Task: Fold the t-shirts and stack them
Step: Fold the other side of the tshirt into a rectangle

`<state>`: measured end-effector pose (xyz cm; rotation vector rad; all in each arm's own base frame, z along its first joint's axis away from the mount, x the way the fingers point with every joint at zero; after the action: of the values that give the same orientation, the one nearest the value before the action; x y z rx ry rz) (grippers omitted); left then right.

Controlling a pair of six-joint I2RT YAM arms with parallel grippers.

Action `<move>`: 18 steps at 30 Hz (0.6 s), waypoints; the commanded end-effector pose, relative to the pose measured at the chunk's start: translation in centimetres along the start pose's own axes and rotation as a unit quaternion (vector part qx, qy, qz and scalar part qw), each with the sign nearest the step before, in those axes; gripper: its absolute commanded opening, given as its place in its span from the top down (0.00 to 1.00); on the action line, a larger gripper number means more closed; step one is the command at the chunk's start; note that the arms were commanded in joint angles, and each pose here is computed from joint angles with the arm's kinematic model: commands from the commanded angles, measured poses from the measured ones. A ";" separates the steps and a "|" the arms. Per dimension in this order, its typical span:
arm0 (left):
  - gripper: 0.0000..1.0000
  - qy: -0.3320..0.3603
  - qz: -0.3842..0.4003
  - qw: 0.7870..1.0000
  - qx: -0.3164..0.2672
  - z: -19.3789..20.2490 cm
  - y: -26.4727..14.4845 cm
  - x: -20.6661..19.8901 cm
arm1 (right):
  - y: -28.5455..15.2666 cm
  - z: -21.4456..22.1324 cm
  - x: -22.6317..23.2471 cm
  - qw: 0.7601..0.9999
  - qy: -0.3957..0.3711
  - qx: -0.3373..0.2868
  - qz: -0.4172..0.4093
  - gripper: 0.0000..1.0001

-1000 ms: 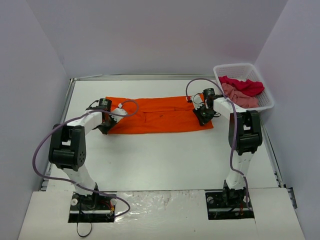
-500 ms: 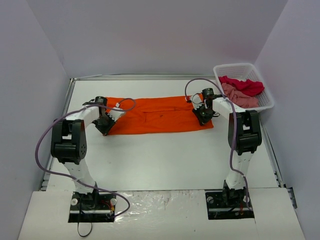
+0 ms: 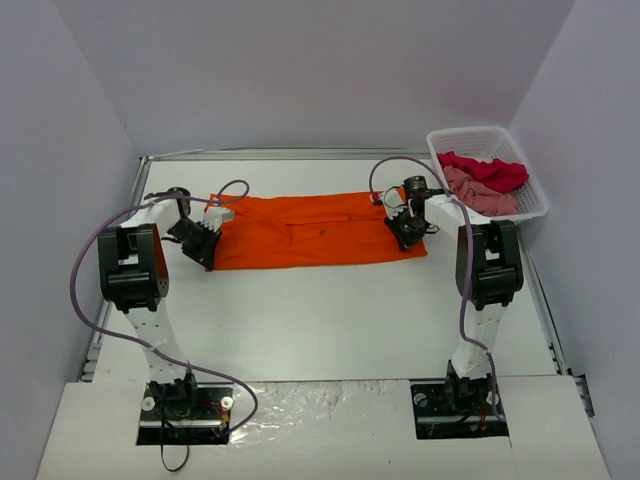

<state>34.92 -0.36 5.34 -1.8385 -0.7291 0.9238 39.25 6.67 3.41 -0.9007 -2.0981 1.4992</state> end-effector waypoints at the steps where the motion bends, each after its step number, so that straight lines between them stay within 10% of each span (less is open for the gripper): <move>1: 0.95 0.005 0.036 0.999 0.035 1.7 0.6 -0.2 | 4.0 5.2 0.9 0.995 -0.002 0.103 -0.013 1.00; 14: 0.87 0.006 0.044 0.997 0.055 0.5 -0.9 3.2 | 4.4 5.7 1.1 0.993 -0.004 0.115 -0.011 1.00; 18: 0.66 0.002 0.039 0.998 0.057 0.4 -1.2 4.0 | 4.5 5.8 1.1 0.993 -0.005 0.119 -0.010 1.00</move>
<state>36.03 1.04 5.75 -1.8184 -0.5818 1.0665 39.42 6.69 3.33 -0.9152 -2.0857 1.5368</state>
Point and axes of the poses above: each gripper's point midway between its finger pads, its own y axis out along the fingers, its own x axis along the line the jaws close on, z = x × y, the point moved 3 cm from there along -y, back along the fingers, and after that the axes turned 4 degrees about -y, right-handed, at the moved point
